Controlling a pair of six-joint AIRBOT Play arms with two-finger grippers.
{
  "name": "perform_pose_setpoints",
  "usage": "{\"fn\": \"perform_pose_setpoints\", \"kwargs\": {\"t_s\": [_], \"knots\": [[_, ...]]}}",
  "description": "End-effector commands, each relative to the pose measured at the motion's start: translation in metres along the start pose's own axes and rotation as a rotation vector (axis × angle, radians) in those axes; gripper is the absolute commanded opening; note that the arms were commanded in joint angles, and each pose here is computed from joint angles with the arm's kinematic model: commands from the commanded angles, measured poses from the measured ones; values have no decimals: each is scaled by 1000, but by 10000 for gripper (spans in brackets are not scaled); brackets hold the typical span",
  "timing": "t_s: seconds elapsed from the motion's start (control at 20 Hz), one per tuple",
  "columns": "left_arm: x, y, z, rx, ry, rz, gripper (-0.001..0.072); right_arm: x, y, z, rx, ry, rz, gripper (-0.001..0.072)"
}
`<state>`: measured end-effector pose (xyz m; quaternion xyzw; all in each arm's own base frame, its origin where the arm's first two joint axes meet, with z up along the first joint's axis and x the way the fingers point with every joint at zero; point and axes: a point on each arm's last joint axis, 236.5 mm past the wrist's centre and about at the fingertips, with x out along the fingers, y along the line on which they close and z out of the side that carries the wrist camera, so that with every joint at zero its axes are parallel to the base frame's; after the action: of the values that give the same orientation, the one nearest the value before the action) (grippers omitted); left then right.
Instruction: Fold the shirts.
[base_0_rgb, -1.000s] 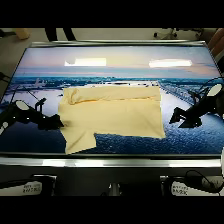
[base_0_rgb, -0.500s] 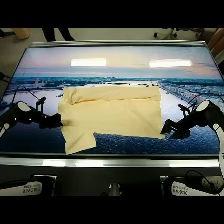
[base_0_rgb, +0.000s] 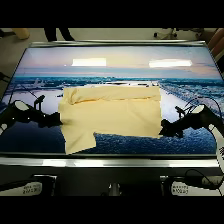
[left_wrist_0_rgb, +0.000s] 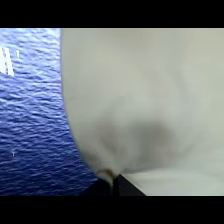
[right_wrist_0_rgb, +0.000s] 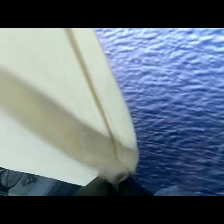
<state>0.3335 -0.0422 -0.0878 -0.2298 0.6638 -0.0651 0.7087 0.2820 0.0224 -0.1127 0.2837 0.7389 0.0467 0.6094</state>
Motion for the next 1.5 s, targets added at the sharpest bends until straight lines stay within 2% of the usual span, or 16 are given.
{"fn": "perform_pose_setpoints", "kwargs": {"t_s": [0.0, 0.1, 0.25, 0.35, 0.45, 0.55, 0.6, 0.7, 0.85, 1.1, 1.2, 1.45], "knots": [[-30, -16, 20, 49, -72, -10, 29, -20, 13, 9, -32, -58, 16, 21], [-102, -51, 60, 154, -284, -24, 28, -85, 45, 31, -144, -227, 19, 21], [-301, -145, 85, 371, -777, -70, 29, -279, 134, 40, -403, -761, -3, 22], [-457, -208, 40, 522, -1173, -94, 29, -427, 197, -27, -571, -1202, -24, 22], [-578, -250, -42, 631, -1522, -130, 29, -538, 233, -129, -661, -1622, -39, 22], [-632, -266, -117, 666, -1699, -188, 29, -585, 231, -208, -639, -1863, -62, 22], [-641, -267, -142, 675, -1737, -198, 29, -588, 226, -227, -623, -1896, -77, 22], [-648, -256, -165, 675, -1781, -118, 28, -576, 216, -243, -608, -1866, -111, 22], [-638, -233, -157, 628, -1737, 9, 29, -555, 205, -233, -588, -1762, -152, 22], [-590, -217, -106, 593, -1514, 67, 29, -516, 189, -192, -547, -1542, -188, 22], [-536, -198, -68, 559, -1283, 103, 29, -480, 174, -154, -505, -1338, -206, 22], [-340, -125, 29, 425, -665, 140, 29, -316, 97, -32, -288, -588, -229, 20]]}}
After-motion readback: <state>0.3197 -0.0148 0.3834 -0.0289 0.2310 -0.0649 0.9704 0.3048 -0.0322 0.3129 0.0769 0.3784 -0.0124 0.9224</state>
